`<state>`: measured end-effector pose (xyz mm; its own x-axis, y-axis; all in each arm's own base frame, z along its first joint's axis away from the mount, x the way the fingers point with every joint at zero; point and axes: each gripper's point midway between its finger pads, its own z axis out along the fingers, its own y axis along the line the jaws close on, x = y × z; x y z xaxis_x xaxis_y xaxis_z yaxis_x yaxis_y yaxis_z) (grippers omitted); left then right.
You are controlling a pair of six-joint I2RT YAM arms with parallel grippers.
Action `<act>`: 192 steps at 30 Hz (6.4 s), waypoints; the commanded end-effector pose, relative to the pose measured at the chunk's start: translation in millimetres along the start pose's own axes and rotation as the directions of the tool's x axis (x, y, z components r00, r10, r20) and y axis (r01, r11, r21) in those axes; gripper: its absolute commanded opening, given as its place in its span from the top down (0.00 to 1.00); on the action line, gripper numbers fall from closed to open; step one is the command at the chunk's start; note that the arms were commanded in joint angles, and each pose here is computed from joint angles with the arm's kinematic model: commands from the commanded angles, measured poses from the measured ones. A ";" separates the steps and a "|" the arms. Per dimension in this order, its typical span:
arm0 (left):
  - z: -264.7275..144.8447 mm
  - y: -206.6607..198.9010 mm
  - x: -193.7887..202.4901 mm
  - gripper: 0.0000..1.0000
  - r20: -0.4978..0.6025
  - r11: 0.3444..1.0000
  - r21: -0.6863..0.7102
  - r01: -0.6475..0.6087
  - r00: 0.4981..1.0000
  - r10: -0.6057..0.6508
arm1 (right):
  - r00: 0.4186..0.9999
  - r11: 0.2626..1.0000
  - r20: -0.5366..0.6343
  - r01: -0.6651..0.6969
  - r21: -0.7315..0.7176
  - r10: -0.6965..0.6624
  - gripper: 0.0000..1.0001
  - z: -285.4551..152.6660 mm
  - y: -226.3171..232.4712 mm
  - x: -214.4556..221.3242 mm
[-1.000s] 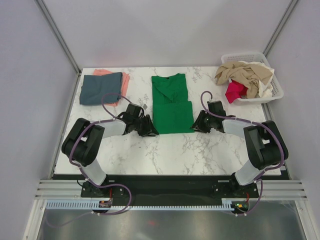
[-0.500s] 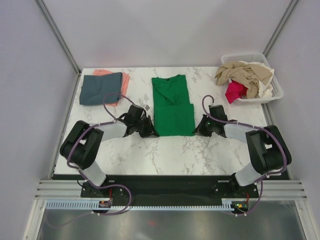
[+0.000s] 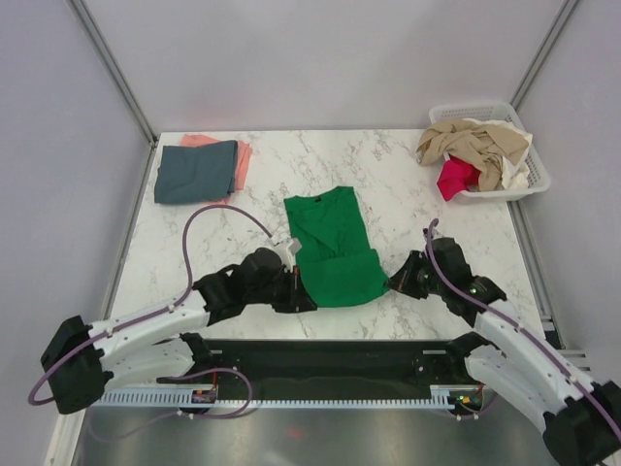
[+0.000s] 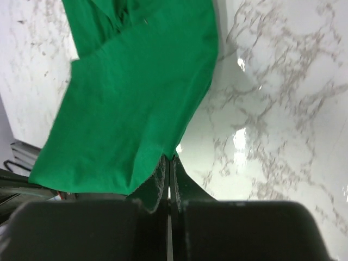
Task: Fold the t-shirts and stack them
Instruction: Fold the tshirt, then neatly place the folded tshirt to the corner, then reset both grippers
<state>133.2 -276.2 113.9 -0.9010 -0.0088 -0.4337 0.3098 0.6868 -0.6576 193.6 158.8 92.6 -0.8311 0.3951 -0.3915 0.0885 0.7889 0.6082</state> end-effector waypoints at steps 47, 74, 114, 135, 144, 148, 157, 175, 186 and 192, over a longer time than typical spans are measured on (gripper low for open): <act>39.0 155.6 -224.8 0.83 0.090 0.935 -0.207 0.289 0.957 -0.276 | 0.992 0.975 -0.015 0.127 0.181 -0.126 0.45 174.7 82.7 -232.2; 60.1 213.4 -222.8 0.03 0.244 0.919 -0.188 0.345 0.923 -0.297 | 0.996 0.996 0.038 0.078 0.044 -0.080 0.14 61.6 -15.8 -53.1; -144.2 149.7 -372.7 0.98 0.340 0.850 -0.506 -0.145 0.872 0.351 | 0.969 0.978 0.198 0.174 -0.115 -0.149 0.16 51.7 -28.1 13.2; -203.7 163.8 -434.3 0.98 0.431 0.852 -0.514 -0.095 0.831 0.353 | 0.974 0.977 0.143 0.191 -0.096 -0.176 0.16 59.8 -29.2 21.0; -194.0 189.1 -443.7 0.98 0.418 0.853 -0.515 -0.077 0.847 0.328 | 0.974 0.977 0.138 0.194 -0.092 -0.180 0.16 60.8 -29.2 21.7; -191.4 203.3 -455.5 0.98 0.422 0.851 -0.521 -0.066 0.847 0.324 | 0.974 0.976 0.135 0.195 -0.092 -0.182 0.16 61.1 -28.6 22.4; -203.1 260.0 -491.6 0.98 0.453 0.802 -0.597 -0.010 0.821 0.347 | 0.974 0.976 0.134 0.196 -0.093 -0.183 0.17 61.3 -27.8 22.3; -184.4 412.5 -525.5 0.87 0.499 0.672 -0.733 0.104 0.753 0.428 | 0.973 0.977 0.140 0.195 -0.084 -0.183 0.17 61.3 -28.0 20.2; -253.5 286.5 -564.5 0.00 0.680 0.702 -0.675 0.227 0.561 0.472 | 0.973 0.979 0.147 0.191 -0.073 -0.179 0.16 61.5 -29.9 18.8; -263.8 178.9 -523.2 0.00 0.708 0.767 -0.617 0.176 0.549 0.443 | 0.972 0.979 0.149 0.193 -0.073 -0.180 0.16 61.3 -29.8 19.1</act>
<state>619.4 73.7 283.4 -0.3281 -0.1837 -0.9266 -0.1562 0.9780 -0.1386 216.7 178.4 38.5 -0.7137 0.3363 -0.6145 -0.1480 0.7850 0.6015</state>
